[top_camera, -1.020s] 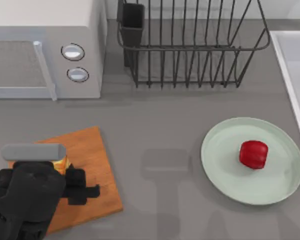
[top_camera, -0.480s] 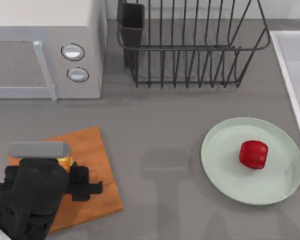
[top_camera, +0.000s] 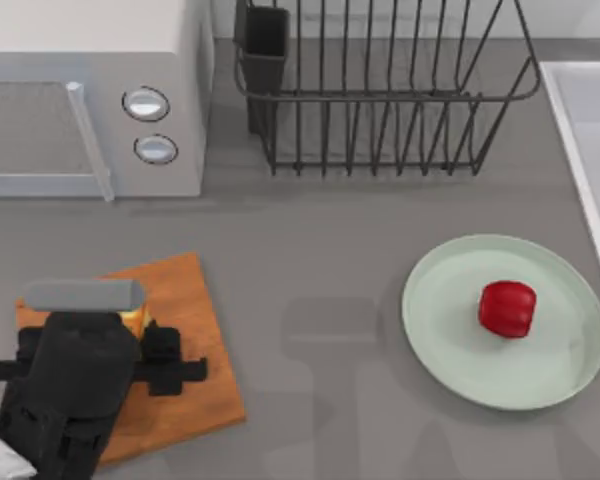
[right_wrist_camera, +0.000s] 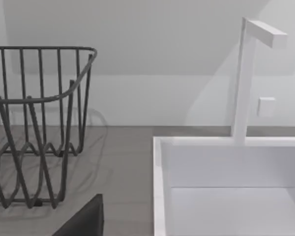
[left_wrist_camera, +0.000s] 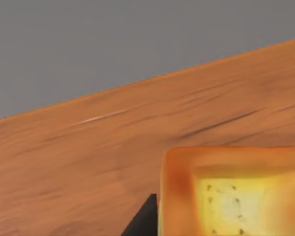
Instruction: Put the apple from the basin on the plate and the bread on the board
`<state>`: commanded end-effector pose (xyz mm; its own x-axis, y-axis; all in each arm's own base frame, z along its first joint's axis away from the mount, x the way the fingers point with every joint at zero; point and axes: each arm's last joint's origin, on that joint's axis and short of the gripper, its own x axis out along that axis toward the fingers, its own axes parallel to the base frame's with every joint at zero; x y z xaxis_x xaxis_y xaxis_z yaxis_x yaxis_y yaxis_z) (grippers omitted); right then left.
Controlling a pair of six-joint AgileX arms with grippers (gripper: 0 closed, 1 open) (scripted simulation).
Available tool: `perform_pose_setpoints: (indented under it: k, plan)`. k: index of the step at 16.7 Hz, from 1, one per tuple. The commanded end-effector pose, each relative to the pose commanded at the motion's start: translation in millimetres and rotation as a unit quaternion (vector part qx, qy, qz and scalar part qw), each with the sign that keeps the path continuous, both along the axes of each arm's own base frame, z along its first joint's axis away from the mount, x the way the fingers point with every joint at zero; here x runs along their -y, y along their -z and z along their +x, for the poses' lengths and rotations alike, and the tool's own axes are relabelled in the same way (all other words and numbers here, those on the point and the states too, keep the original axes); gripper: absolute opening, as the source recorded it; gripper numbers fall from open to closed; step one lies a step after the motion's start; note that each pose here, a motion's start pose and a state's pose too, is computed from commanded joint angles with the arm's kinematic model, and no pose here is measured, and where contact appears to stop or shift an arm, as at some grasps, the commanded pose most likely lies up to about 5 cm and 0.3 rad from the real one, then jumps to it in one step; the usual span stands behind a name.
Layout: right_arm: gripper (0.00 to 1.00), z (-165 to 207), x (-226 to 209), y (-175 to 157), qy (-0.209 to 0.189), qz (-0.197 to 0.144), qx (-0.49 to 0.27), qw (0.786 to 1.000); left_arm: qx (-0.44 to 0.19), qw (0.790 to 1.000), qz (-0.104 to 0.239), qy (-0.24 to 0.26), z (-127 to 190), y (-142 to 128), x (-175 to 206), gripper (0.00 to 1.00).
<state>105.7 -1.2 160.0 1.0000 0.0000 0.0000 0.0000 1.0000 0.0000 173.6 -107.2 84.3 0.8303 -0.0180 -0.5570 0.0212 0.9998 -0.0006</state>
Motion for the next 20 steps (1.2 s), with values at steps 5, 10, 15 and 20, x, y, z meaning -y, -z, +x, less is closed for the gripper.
perform_pose_setpoints:
  k: [5,10,15,20]
  plan:
    - [1.0,0.0,0.0,0.0,0.0,0.0,0.0,1.0,0.002,1.0,-0.001,0.0,5.1,5.0,-1.5,0.0]
    - [1.0,0.0,0.0,0.0,0.0,0.0,0.0,1.0,0.002,1.0,-0.001,0.0,5.1,5.0,-1.5,0.15]
    - [1.0,0.0,0.0,0.0,0.0,0.0,0.0,1.0,0.002,1.0,-0.001,0.0,5.1,5.0,-1.5,0.53]
    - [1.0,0.0,0.0,0.0,0.0,0.0,0.0,1.0,0.002,1.0,-0.001,0.0,5.1,5.0,-1.5,0.9]
